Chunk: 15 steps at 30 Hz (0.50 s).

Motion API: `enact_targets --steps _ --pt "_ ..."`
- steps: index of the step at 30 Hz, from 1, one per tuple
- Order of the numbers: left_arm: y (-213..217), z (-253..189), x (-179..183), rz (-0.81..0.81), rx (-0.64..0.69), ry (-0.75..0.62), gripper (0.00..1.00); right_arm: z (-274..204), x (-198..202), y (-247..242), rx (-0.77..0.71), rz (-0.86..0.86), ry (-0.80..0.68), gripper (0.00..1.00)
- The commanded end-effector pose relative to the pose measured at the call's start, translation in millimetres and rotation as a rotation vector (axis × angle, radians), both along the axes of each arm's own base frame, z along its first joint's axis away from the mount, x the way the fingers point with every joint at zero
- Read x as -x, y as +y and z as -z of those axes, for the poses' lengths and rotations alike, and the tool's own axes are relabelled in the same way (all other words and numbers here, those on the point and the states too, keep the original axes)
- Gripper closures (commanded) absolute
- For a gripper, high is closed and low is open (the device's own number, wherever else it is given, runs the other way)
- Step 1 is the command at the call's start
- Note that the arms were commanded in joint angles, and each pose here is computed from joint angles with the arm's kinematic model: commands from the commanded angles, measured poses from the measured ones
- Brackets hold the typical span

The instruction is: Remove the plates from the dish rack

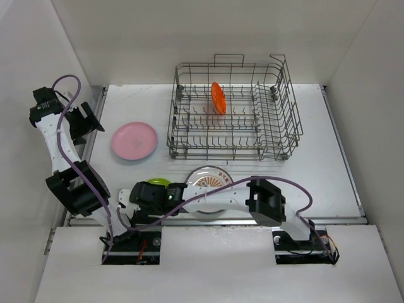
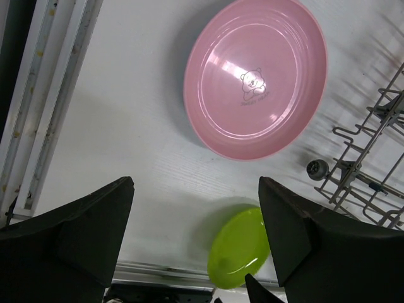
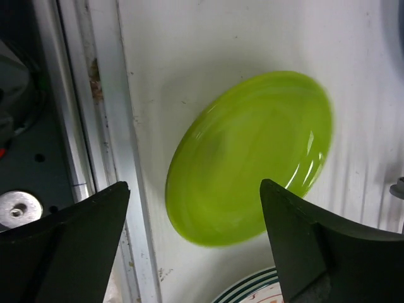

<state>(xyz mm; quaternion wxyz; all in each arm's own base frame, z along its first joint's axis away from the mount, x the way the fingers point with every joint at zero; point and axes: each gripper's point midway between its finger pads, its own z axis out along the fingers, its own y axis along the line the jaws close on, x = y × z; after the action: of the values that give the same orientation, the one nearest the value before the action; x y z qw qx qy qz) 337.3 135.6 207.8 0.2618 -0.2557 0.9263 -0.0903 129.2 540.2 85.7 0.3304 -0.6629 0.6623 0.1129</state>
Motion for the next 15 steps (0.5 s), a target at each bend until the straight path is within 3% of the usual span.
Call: enact_targets --steps 1,8,10,15 --pt "-3.7 -14.8 -0.6 0.003 -0.006 -0.047 0.22 -50.1 3.8 21.0 -0.131 0.002 0.03 0.09" --pt "0.5 -16.6 1.8 -0.011 -0.013 -0.043 0.22 -141.4 -31.3 -2.0 -0.292 0.088 0.029 0.09" --pt "4.7 -20.8 3.3 -0.023 -0.017 -0.048 0.22 -149.4 -40.6 -19.3 -0.274 0.118 0.021 0.09" --pt "15.7 -32.9 8.4 -0.055 -0.003 -0.084 0.21 -209.0 -106.4 -77.4 -0.351 0.296 -0.066 0.06"
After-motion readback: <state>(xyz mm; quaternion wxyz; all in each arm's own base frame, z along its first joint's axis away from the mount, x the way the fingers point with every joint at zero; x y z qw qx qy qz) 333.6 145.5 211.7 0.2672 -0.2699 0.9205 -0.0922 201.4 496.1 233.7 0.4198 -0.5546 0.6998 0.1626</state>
